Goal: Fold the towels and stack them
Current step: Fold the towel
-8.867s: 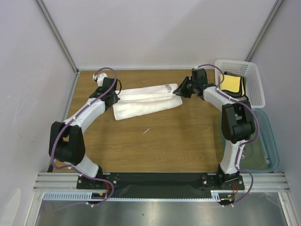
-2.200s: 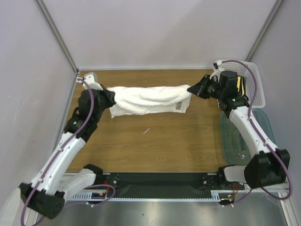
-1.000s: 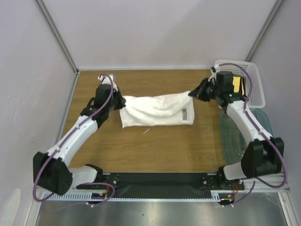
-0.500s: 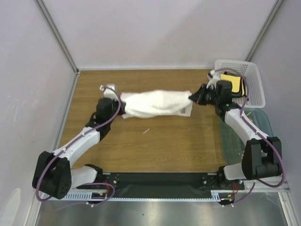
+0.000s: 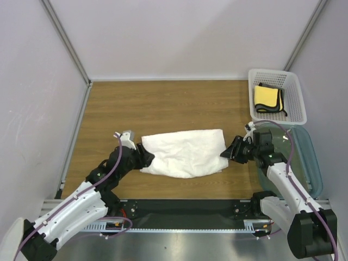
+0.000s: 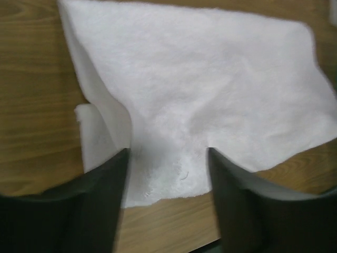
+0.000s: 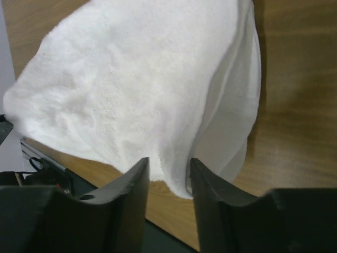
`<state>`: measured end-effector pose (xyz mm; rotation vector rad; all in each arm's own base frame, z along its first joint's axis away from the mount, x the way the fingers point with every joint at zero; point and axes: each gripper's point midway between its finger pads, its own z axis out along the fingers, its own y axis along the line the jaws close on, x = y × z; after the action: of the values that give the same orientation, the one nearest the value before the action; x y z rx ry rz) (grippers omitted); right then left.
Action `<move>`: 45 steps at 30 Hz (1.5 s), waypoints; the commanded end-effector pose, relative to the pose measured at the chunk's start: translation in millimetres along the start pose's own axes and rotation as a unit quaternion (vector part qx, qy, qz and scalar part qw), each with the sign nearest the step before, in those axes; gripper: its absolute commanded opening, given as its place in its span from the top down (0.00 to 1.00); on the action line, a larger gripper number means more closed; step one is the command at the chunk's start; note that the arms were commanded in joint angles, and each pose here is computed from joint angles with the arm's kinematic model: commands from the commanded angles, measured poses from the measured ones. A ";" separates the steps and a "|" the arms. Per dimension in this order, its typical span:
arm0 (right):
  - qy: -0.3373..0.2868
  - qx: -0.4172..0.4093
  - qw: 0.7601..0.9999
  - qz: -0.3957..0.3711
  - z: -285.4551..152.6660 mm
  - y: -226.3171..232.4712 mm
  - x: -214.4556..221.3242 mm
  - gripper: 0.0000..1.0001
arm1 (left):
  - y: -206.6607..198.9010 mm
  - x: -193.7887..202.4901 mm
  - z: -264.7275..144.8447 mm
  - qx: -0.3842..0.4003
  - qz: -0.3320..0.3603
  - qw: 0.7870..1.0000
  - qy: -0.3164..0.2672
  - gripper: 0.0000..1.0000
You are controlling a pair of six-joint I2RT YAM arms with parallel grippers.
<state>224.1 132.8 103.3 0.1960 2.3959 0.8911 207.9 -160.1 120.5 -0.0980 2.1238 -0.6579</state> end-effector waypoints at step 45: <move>-0.003 0.097 0.995 0.002 125.3 -33.7 -112.0 0.15 | 107.0 -60.4 107.0 -0.210 -0.150 0.966 -0.026 0.01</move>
<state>359.3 138.7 46.9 0.3432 2.5644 0.6622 299.3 -87.8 31.5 -0.7175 2.3116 -0.2749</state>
